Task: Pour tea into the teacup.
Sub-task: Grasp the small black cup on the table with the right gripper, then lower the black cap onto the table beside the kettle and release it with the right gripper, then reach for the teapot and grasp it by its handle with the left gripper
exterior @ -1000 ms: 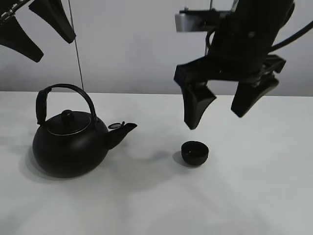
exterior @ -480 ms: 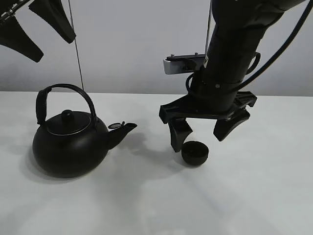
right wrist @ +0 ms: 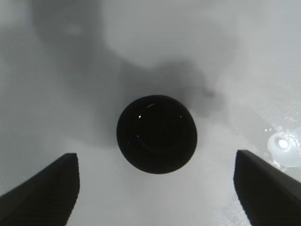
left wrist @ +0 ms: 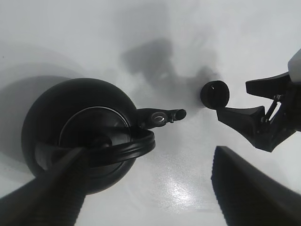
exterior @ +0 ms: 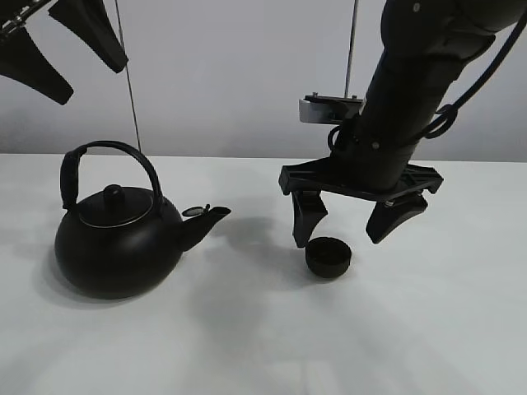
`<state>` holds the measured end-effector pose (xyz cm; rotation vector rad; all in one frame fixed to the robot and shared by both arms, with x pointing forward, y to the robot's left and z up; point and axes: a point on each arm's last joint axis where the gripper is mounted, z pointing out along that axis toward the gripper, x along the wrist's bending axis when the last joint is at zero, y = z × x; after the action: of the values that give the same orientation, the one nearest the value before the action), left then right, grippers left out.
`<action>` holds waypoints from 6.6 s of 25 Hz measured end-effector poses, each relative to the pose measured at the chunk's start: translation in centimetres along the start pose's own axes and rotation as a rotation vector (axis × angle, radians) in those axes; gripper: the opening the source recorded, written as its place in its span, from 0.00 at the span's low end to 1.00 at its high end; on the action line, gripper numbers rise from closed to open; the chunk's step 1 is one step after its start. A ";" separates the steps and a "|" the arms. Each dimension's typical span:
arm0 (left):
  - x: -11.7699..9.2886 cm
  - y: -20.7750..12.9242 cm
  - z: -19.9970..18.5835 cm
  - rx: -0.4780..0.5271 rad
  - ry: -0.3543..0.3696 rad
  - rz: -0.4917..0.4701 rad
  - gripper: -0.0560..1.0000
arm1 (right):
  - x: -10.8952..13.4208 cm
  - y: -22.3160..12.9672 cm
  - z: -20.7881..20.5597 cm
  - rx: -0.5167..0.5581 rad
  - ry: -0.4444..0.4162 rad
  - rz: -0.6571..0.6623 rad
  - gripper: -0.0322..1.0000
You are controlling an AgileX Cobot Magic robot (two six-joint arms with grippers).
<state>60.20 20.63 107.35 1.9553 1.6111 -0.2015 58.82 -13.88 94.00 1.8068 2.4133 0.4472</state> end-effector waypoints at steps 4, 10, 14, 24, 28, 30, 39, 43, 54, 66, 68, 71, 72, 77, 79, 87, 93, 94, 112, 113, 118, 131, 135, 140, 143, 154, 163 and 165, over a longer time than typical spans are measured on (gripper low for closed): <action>0.0 0.0 0.0 0.000 0.000 0.000 0.55 | 0.1 -0.1 0.3 0.006 0.008 0.003 0.62; 0.0 0.0 0.0 0.000 0.000 0.000 0.55 | 0.1 0.1 1.4 0.036 0.003 0.002 0.62; 0.0 0.0 0.0 -0.001 0.000 0.000 0.55 | 0.3 1.4 1.8 0.052 0.003 -0.003 0.62; 0.0 0.0 0.0 -0.002 0.000 0.000 0.55 | 0.1 2.8 2.3 0.157 -0.044 -0.022 0.62; 0.0 0.0 0.0 -0.003 0.001 0.000 0.55 | 0.8 2.6 2.5 0.166 -0.087 -0.085 0.62; 0.0 0.0 0.0 -0.004 0.001 0.000 0.55 | 1.4 2.4 2.9 0.170 -0.115 -0.109 0.62; 0.0 0.0 0.0 -0.004 0.001 0.000 0.55 | 1.8 2.4 4.2 0.160 -0.115 -0.096 0.62; 0.0 0.0 0.0 -0.005 0.001 0.000 0.55 | 1.9 2.2 5.0 0.172 -0.101 -0.078 0.61; 0.0 0.1 0.0 -0.007 0.002 0.000 0.55 | 2.1 2.5 4.1 0.158 -0.086 -0.065 0.42; 0.0 0.1 0.0 -0.007 0.002 0.000 0.55 | 5.9 3.5 -1.4 0.065 -0.033 -0.180 0.42; 0.0 0.1 0.0 -0.007 0.002 0.000 0.55 | 7.3 3.3 -1.3 0.044 -0.019 -0.216 0.42; 0.0 0.1 0.0 -0.007 0.002 0.000 0.55 | 8.8 3.0 -0.8 0.033 -0.003 -0.244 0.42; 0.0 0.1 0.0 -0.007 0.002 0.000 0.55 | 8.9 2.9 -0.4 0.042 -0.001 -0.244 0.42; 0.0 0.1 0.0 -0.007 0.002 0.000 0.55 | 8.8 2.4 2.3 0.103 -0.012 -0.242 0.42; 0.0 0.1 0.0 -0.007 0.002 0.000 0.55 | 8.7 2.2 3.1 0.121 -0.016 -0.242 0.42; 0.0 0.1 0.0 -0.007 0.002 0.000 0.55 | 7.4 2.7 3.6 0.111 -0.025 -0.195 0.42; 0.0 0.1 0.0 -0.007 0.002 0.000 0.55 | 6.2 3.2 3.6 0.093 -0.029 -0.166 0.42; 0.0 0.1 0.0 -0.007 0.002 0.000 0.55 | 6.2 3.3 3.8 0.086 -0.025 -0.163 0.42; 0.0 0.1 0.0 -0.007 0.002 0.000 0.55 | 6.2 3.0 5.8 0.102 -0.013 -0.147 0.42; 0.0 0.1 0.0 -0.007 0.002 0.000 0.55 | 6.2 3.0 5.8 0.102 -0.012 -0.146 0.42; 0.0 0.1 0.0 -0.007 0.002 0.000 0.55 | 6.4 3.0 5.8 0.100 -0.001 -0.131 0.42; 0.0 0.1 0.0 -0.007 0.002 0.000 0.55 | 6.4 3.0 5.8 0.104 0.002 -0.127 0.43; 0.0 0.1 0.0 -0.007 0.002 0.000 0.55 | 6.4 3.0 5.8 0.109 0.001 -0.127 0.45; 0.0 0.1 0.0 -0.007 0.002 0.000 0.55 | 6.4 2.9 5.8 0.110 0.002 -0.126 0.45; 0.0 0.1 0.0 -0.007 0.002 0.000 0.55 | 6.4 3.0 5.5 0.104 0.005 -0.125 0.49; 0.0 0.1 0.0 -0.007 0.002 0.000 0.55 | 6.2 3.7 2.3 0.055 0.012 -0.117 0.51; 0.0 0.1 0.0 -0.007 0.002 0.000 0.55 | 2.1 5.2 -2.4 -0.038 -0.055 -0.065 0.51; 0.0 0.1 0.0 -0.007 0.002 0.000 0.55 | -0.7 5.8 -4.2 -0.085 -0.110 -0.033 0.51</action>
<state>60.27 20.64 107.37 1.9509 1.6108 -0.1942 63.33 -13.77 99.65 1.7079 2.3112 0.4282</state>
